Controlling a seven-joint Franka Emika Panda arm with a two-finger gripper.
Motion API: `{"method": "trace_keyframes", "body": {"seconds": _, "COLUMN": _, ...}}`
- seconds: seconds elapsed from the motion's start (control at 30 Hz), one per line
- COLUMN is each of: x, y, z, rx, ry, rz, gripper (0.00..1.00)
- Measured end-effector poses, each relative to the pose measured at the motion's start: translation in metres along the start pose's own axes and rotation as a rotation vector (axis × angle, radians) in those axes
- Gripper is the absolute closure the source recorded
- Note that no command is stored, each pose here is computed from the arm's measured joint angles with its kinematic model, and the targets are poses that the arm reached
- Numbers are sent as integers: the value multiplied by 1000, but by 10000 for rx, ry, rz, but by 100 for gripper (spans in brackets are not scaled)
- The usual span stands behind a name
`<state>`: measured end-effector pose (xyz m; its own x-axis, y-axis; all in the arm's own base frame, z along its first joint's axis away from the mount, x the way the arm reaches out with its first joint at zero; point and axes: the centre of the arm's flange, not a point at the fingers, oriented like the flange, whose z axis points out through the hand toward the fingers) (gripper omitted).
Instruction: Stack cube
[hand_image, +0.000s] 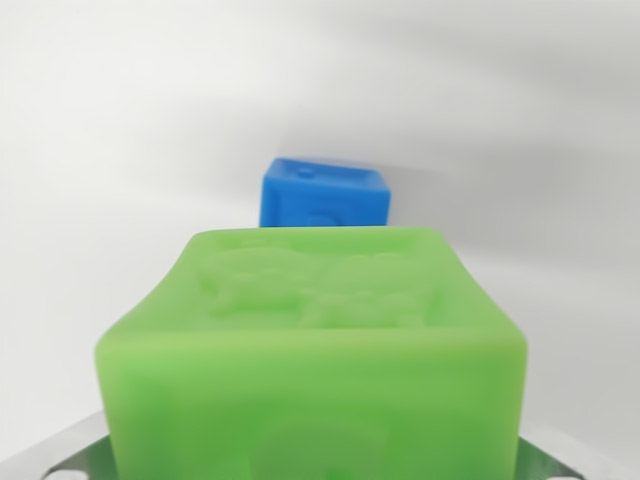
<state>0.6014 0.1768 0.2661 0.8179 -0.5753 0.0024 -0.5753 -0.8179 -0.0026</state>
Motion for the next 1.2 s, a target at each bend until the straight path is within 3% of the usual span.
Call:
{"method": "trace_keyframes", "body": {"seconds": 0.3, "x": 0, "y": -1, "z": 28, "rx": -81, "ry": -38, "rz": 9, "gripper": 100}}
{"method": "trace_keyframes", "body": {"seconds": 0.53, "x": 0, "y": -1, "z": 46, "rx": -70, "ry": -15, "rz": 18, "gripper": 100}}
{"method": "trace_keyframes", "body": {"seconds": 0.77, "x": 0, "y": 0, "z": 64, "rx": -92, "ry": -24, "rz": 27, "gripper": 100}}
{"method": "trace_keyframes", "body": {"seconds": 1.2, "x": -1, "y": 0, "z": 87, "rx": -95, "ry": -22, "rz": 34, "gripper": 100}}
